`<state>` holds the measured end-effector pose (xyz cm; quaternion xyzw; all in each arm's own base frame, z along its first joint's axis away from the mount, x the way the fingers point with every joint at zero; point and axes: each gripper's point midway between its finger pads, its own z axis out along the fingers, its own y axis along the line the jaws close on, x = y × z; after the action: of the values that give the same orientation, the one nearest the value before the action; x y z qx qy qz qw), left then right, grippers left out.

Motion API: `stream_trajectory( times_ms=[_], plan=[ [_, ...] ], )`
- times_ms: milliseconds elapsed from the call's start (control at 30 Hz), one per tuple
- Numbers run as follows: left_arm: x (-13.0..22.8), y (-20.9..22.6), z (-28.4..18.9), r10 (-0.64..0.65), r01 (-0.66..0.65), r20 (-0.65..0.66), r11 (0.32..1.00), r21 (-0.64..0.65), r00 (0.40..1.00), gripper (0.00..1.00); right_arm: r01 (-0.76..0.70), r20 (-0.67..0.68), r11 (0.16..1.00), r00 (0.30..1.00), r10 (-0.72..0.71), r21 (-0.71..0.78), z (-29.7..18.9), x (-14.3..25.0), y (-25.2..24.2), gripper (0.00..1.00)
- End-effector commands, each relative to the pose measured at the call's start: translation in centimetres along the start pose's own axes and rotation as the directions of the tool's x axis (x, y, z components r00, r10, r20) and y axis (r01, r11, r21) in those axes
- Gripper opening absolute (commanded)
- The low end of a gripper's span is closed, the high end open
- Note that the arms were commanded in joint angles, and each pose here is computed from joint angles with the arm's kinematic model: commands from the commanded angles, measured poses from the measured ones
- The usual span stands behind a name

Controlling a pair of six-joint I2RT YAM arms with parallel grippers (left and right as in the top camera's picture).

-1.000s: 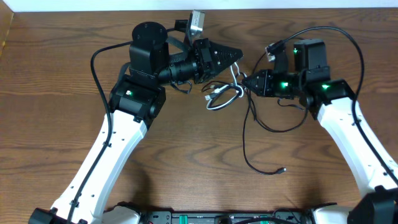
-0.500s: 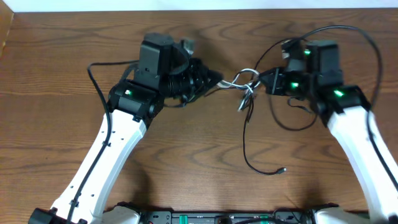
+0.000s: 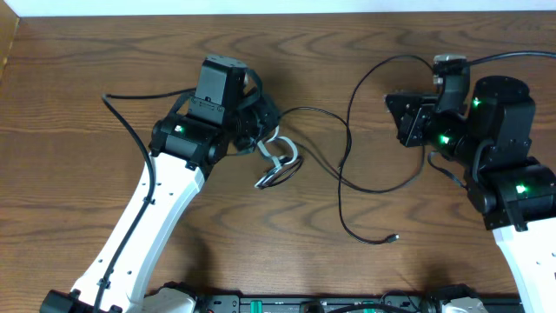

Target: Untangle cables

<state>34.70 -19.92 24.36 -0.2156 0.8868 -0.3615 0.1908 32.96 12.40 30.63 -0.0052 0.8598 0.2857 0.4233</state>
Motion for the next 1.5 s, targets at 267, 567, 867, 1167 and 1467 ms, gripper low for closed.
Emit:
stream_trajectory(
  times_ms=[267,567,867,1167,1467],
  plan=[
    [3.1,-11.6,-4.0,0.274,-0.17,-0.119,0.824,0.54,0.954,0.08,-0.047,-0.165,0.997,0.985,0.057,0.068,2.3,3.5,-2.2,0.8],
    [4.1,-12.9,-2.9,0.303,-0.239,-0.04,0.819,0.521,0.952,0.08,-0.084,-0.259,0.994,0.961,0.098,0.066,4.5,5.4,-3.0,0.94],
    [4.5,-9.7,-0.9,0.214,-0.167,-0.088,0.913,0.372,0.973,0.07,-0.089,-0.273,0.993,0.956,0.106,0.075,4.7,5.7,-3.2,0.95],
    [7.9,-15.4,-4.1,0.341,-0.176,-0.154,0.761,0.625,0.928,0.08,-0.087,-0.268,0.994,0.958,0.103,0.071,4.7,5.6,-3.2,0.97],
    [7.7,-15.5,-4.2,0.289,-0.123,-0.177,0.777,0.617,0.941,0.08,-0.103,-0.294,0.995,0.95,0.103,0.017,4.8,6.0,-2.2,0.99]
  ],
)
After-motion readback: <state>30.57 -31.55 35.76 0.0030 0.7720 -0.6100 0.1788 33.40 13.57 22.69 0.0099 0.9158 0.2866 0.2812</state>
